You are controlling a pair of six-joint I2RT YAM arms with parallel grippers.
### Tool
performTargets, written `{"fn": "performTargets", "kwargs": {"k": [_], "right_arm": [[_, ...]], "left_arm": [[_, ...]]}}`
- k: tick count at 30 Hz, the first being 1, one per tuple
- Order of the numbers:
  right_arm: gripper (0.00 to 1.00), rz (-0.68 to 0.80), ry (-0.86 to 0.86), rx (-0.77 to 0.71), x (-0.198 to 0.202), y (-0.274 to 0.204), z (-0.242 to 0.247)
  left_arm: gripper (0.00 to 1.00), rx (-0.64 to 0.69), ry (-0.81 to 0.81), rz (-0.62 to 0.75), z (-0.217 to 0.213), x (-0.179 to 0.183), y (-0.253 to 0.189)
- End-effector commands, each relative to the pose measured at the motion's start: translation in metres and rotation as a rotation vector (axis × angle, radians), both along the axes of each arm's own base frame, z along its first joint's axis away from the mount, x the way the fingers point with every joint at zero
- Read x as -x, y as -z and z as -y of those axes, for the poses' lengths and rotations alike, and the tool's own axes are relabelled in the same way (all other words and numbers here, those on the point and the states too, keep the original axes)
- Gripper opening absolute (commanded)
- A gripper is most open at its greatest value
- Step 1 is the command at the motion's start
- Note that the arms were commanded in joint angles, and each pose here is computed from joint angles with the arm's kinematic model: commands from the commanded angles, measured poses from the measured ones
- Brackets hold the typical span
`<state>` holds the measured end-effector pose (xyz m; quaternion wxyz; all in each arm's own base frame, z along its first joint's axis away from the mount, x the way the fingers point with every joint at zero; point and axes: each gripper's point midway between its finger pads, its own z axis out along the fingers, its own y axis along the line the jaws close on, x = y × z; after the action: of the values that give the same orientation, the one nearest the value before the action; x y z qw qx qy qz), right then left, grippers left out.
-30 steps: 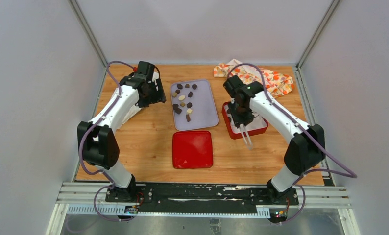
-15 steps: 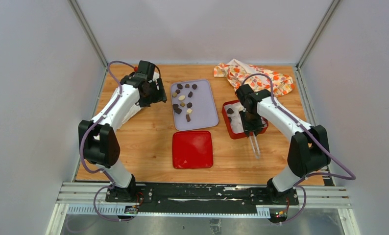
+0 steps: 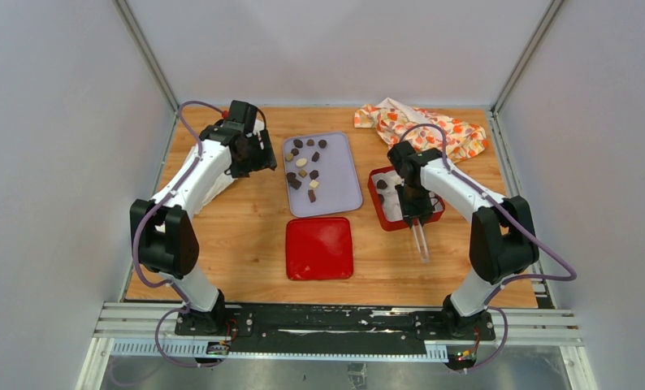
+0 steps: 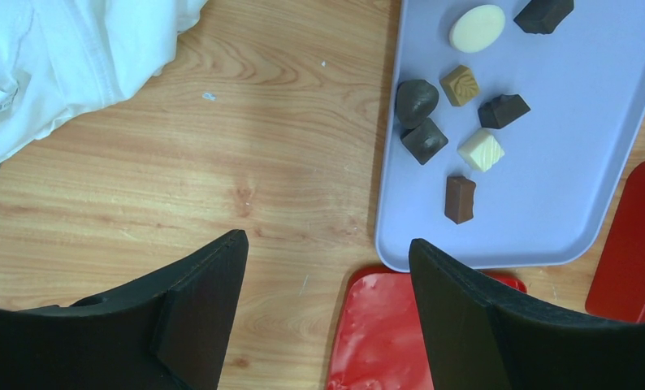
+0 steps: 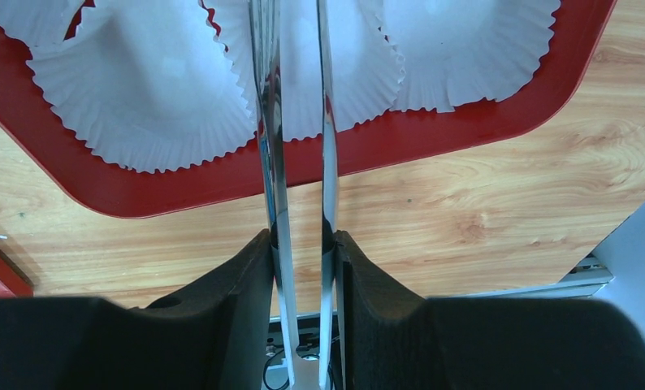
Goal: Pack the chocolate
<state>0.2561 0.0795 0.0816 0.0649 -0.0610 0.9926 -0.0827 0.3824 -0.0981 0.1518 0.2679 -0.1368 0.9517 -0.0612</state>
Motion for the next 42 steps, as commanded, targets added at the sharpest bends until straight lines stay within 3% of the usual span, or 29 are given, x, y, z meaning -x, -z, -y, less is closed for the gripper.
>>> {"fn": "performTargets", "kwargs": {"k": [1,14,24,31,42], "right_arm": [[0.08,-0.024,0.046,0.040,0.005,0.005,0.012],[0.10,0.044,0.043,-0.005,-0.003,-0.018,0.007],[0.13,0.153,-0.096,-0.227,-0.029,-0.074,-0.059],[0.15,0.069,-0.314,-0.303,-0.023,-0.068,-0.140],[0.24,-0.078,-0.420,-0.347,-0.019,-0.028,-0.206]], "left_arm": [[0.78,-0.002,-0.001,0.009,-0.002,-0.005,-0.004],[0.78,-0.002,0.008,0.006,0.000,-0.011,-0.003],[0.78,-0.013,0.003,0.018,-0.002,-0.017,-0.005],[0.78,0.029,-0.040,0.010,-0.006,-0.018,-0.005],[0.78,0.039,-0.061,0.006,-0.011,-0.011,-0.005]]}}
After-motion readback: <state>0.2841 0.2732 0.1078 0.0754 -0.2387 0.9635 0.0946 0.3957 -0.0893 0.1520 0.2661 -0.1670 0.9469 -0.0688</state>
